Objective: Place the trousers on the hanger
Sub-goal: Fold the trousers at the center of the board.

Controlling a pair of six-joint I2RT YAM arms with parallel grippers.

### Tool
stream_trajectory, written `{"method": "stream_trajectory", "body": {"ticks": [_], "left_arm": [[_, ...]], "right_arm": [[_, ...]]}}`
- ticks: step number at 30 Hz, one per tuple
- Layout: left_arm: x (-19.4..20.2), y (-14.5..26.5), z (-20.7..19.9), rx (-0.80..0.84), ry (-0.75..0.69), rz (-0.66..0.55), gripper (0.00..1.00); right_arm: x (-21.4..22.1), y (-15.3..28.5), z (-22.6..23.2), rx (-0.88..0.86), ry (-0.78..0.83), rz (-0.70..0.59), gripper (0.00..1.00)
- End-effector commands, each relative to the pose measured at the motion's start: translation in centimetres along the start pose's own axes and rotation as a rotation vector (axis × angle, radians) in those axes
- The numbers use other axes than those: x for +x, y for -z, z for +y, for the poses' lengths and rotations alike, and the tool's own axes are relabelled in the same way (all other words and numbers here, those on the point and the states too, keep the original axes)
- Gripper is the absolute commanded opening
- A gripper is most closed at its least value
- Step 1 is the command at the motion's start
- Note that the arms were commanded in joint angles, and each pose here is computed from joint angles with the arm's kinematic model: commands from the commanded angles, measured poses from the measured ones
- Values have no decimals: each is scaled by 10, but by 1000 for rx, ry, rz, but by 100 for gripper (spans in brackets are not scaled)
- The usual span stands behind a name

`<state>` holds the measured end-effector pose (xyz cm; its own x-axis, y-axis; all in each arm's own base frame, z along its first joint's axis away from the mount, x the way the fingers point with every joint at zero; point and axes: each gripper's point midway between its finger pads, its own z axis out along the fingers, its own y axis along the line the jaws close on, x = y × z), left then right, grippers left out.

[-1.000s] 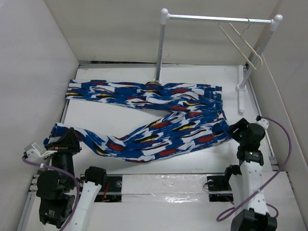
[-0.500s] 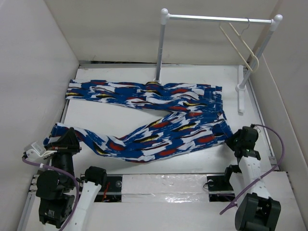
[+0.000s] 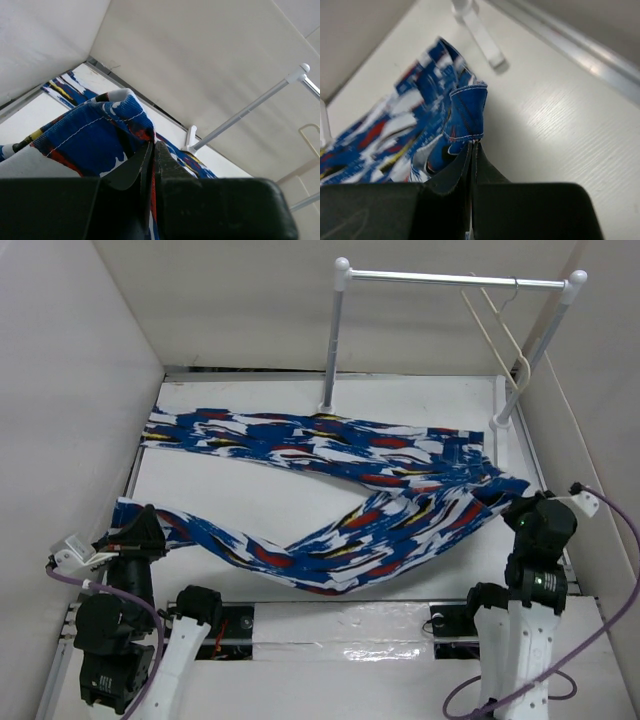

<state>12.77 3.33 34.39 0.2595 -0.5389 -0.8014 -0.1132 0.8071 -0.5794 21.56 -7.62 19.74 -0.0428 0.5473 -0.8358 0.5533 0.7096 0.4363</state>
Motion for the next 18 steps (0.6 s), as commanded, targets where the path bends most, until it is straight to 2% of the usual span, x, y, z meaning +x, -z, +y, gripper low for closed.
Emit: {"method": "stream_trajectory", "body": {"ticks": [1, 7, 11, 14, 15, 17, 18], "left_arm": [[-49, 34, -6, 110, 115, -173, 0], [-77, 43, 3, 51, 135, -233, 0], [-85, 39, 7, 4, 140, -260, 0], [-68, 11, 0, -28, 123, -232, 0], [-42, -17, -5, -65, 88, -165, 0], [-15, -42, -6, -122, 47, -76, 0], [5, -59, -3, -209, -14, 17, 0]], "right_arm": [[-46, 38, -24, 134, 56, -148, 1], [-67, 67, -11, 87, 80, -162, 2], [-64, 69, 1, 31, 151, -108, 4], [-58, 52, 10, 3, 194, -57, 4], [-52, 40, 9, 20, 217, -21, 1], [-62, 27, 14, 23, 233, -44, 0], [-65, 21, 14, 39, 240, -47, 0]]}}
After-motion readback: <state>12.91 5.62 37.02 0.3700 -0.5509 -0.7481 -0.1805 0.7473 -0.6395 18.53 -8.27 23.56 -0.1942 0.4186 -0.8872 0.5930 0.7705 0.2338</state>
